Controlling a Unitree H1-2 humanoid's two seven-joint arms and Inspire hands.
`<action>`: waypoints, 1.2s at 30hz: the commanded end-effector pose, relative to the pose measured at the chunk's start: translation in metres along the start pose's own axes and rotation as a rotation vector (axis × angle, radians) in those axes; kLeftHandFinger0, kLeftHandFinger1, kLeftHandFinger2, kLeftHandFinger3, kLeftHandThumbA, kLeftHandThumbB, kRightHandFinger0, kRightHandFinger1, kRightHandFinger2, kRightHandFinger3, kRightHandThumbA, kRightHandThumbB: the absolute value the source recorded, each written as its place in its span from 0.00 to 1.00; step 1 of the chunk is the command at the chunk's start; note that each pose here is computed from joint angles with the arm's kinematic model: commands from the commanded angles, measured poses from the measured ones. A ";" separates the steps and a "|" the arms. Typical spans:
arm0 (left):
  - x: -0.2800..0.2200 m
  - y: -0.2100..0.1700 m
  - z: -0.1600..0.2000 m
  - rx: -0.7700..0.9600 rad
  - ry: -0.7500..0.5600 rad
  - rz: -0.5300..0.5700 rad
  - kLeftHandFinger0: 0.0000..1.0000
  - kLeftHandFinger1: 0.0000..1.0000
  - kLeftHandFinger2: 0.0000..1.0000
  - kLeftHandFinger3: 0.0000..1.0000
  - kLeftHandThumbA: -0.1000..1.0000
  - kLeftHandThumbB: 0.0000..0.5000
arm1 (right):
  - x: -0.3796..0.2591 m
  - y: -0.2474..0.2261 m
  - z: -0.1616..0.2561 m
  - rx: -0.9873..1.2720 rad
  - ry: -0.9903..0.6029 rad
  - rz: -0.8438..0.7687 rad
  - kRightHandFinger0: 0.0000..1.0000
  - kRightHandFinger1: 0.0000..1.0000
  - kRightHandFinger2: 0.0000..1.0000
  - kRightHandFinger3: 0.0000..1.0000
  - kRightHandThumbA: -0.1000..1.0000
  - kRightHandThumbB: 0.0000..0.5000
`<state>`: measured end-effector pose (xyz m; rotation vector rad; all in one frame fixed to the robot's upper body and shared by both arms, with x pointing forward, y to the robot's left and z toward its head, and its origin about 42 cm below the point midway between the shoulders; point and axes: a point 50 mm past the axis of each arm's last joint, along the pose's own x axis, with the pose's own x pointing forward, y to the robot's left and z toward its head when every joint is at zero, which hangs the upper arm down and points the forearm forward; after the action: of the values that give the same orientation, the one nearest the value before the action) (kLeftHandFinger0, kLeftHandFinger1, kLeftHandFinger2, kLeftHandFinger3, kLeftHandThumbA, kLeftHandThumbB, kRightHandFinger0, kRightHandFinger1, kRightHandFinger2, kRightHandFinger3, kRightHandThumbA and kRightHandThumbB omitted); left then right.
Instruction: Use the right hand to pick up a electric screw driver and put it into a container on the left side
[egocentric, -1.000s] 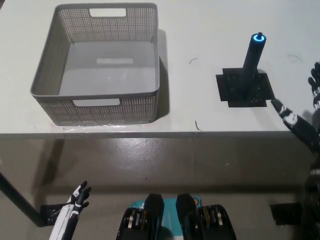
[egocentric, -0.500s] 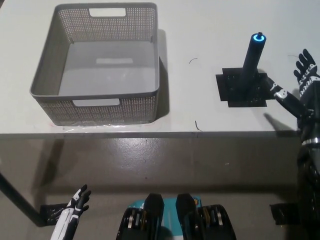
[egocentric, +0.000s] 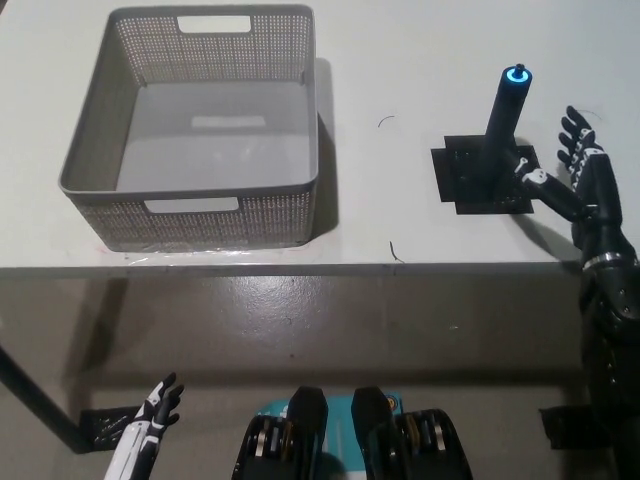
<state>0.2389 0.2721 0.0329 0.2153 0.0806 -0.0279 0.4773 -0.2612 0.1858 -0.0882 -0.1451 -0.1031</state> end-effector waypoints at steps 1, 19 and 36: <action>-0.001 0.002 0.005 0.007 -0.056 -0.013 1.00 1.00 1.00 1.00 1.00 0.12 | 0.023 0.008 0.028 -0.028 -0.060 0.001 1.00 1.00 1.00 1.00 1.00 0.91; -0.008 -0.003 -0.004 -0.004 -0.043 -0.008 1.00 1.00 1.00 1.00 1.00 0.08 | 0.051 0.028 0.013 0.092 0.075 0.079 1.00 1.00 1.00 1.00 1.00 0.95; -0.008 -0.007 -0.004 -0.018 -0.066 -0.008 1.00 1.00 1.00 1.00 1.00 0.00 | 0.095 0.054 0.060 0.007 0.045 0.088 1.00 1.00 1.00 1.00 1.00 1.00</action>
<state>0.2293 0.2675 0.0215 0.1951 0.0776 -0.0337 0.5471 -0.2214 0.2017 -0.0714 0.0389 -0.0160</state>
